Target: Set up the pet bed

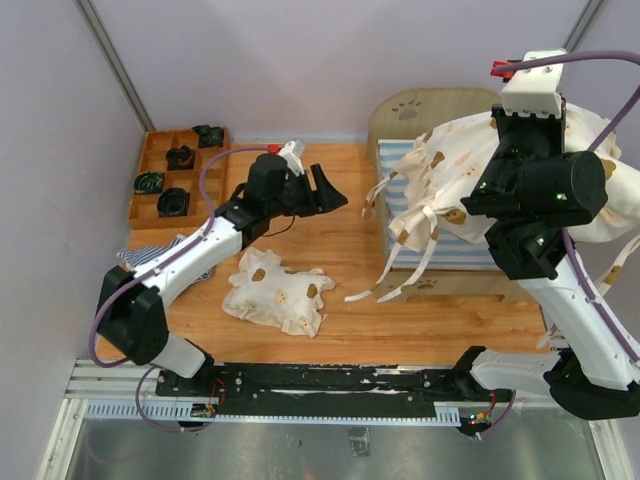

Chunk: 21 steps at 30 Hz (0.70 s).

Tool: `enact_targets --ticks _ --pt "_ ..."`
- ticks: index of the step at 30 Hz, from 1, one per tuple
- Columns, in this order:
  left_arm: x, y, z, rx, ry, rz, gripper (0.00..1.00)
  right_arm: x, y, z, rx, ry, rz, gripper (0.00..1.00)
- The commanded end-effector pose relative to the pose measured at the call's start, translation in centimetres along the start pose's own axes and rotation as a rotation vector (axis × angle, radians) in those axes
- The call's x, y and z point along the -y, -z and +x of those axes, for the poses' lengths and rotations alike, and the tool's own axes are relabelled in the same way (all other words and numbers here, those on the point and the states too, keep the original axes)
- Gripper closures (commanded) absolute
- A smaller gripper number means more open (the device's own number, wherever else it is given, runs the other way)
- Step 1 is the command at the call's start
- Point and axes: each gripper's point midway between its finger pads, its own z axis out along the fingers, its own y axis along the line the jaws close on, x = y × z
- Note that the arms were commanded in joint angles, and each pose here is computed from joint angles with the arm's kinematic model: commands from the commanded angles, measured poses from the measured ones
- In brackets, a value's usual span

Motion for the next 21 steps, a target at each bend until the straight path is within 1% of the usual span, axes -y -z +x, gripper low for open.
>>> enact_targets --ticks 1,5,10,18,21 --pt "2.1 -3.9 -0.5 0.017 0.014 0.034 0.33 3.4 -0.3 -1.1 -0.019 0.005 0.13 1.0" --pt "1.3 -8.0 1.6 -0.042 0.058 0.006 0.34 5.5 -0.8 -1.4 -0.024 0.016 0.224 1.0" --pt "1.1 -11.2 3.7 -0.083 0.075 -0.027 0.35 8.2 -0.9 -2.1 -0.01 -0.004 0.306 1.0" --pt "-0.5 -15.1 7.3 -0.154 0.101 -0.135 0.34 7.2 -0.9 -1.2 0.019 -0.012 0.263 1.0" --pt "-0.9 -15.9 7.8 -0.157 0.07 -0.225 0.34 6.5 -1.0 -0.8 0.032 -0.005 0.235 1.0"
